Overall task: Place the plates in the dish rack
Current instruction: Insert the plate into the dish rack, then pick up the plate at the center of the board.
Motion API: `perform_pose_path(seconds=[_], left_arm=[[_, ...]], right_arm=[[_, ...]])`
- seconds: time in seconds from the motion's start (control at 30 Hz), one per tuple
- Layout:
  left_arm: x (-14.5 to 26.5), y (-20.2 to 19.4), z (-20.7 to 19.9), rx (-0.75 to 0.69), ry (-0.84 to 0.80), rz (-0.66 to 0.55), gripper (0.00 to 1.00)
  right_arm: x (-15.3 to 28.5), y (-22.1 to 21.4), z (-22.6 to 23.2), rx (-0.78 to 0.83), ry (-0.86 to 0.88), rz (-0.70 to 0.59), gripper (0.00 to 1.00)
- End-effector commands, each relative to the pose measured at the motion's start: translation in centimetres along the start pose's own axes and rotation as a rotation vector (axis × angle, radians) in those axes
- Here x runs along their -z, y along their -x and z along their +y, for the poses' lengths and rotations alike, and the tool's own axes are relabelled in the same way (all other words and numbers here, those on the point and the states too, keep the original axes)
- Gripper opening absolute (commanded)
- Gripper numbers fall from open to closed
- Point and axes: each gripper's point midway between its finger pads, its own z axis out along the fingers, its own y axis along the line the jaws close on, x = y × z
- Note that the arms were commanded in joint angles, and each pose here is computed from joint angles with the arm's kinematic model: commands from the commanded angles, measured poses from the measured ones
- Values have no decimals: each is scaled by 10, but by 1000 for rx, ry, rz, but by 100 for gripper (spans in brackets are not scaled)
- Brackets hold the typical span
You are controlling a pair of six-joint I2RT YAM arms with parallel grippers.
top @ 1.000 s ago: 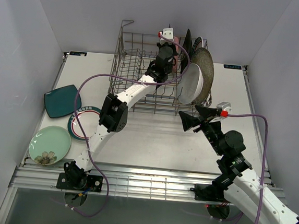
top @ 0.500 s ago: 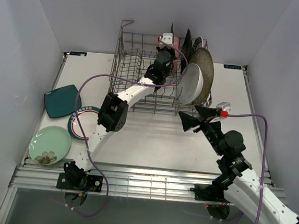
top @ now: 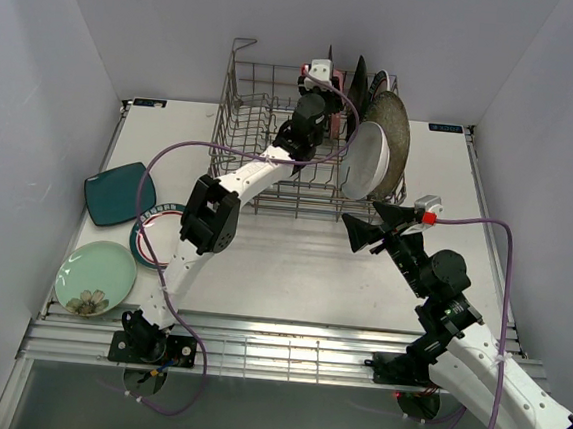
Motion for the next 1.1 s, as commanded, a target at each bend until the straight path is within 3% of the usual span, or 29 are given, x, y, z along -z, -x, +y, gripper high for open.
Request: perform_pose_path(seconds=[0.0, 0.13, 0.53, 0.63, 0.87, 0.93, 0.97, 1.07], left_arm=[[9, 74, -13, 44, -45, -82, 60], [15, 78, -19, 38, -59, -78, 77], [51, 111, -3, -37, -48, -73, 89], [65, 130, 10, -58, -25, -96, 97], [110, 157, 32, -158, -48, -84, 98], [126, 142, 43, -196, -53, -43, 98], [138, 162, 43, -192, -79, -70, 98], [166, 172, 51, -220, -122, -71, 98]], right_arm=[[-2, 15, 4, 6, 18, -52, 90], [-2, 14, 5, 5, 21, -50, 90], [-1, 14, 4, 2, 18, -50, 90], [-1, 14, 6, -1, 26, -48, 90], [-2, 14, 8, -5, 38, -49, 90], [-2, 13, 7, -5, 36, -46, 90], [-2, 12, 8, -5, 38, -46, 90], [-2, 13, 9, -5, 45, -49, 90]])
